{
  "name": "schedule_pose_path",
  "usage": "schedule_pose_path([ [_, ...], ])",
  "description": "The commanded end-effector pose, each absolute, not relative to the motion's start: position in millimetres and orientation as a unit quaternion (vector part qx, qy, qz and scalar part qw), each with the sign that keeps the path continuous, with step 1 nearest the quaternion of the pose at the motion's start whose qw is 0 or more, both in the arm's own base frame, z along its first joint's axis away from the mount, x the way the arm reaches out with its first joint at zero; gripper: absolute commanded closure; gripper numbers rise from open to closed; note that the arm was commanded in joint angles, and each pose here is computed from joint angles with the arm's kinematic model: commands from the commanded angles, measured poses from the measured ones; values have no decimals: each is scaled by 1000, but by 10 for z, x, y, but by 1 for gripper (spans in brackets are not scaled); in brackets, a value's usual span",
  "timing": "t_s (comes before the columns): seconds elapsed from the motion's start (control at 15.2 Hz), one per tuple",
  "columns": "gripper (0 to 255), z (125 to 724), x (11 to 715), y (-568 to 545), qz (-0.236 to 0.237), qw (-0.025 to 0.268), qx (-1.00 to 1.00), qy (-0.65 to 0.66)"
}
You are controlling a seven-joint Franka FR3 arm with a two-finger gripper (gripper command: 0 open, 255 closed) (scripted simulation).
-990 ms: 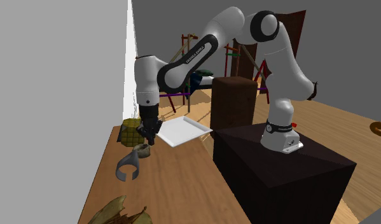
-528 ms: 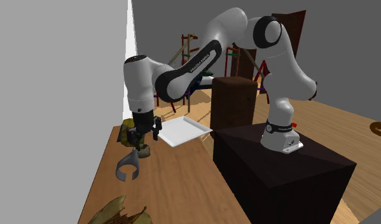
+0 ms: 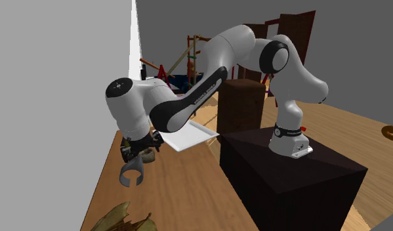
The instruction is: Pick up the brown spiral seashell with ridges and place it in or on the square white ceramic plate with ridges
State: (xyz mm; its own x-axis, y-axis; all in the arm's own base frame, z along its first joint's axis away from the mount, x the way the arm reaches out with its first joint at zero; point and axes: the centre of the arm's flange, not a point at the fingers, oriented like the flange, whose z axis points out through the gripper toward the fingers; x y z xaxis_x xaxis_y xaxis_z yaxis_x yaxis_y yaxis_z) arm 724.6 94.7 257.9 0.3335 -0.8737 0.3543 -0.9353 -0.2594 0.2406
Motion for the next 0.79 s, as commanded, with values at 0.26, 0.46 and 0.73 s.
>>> schedule_pose_path([
  [0.26,0,2450,7237,896,75,207,789,-573],
  [0.46,0,2450,7237,896,75,207,789,-573],
  [0.73,255,2453,7237,896,75,207,789,-573],
])
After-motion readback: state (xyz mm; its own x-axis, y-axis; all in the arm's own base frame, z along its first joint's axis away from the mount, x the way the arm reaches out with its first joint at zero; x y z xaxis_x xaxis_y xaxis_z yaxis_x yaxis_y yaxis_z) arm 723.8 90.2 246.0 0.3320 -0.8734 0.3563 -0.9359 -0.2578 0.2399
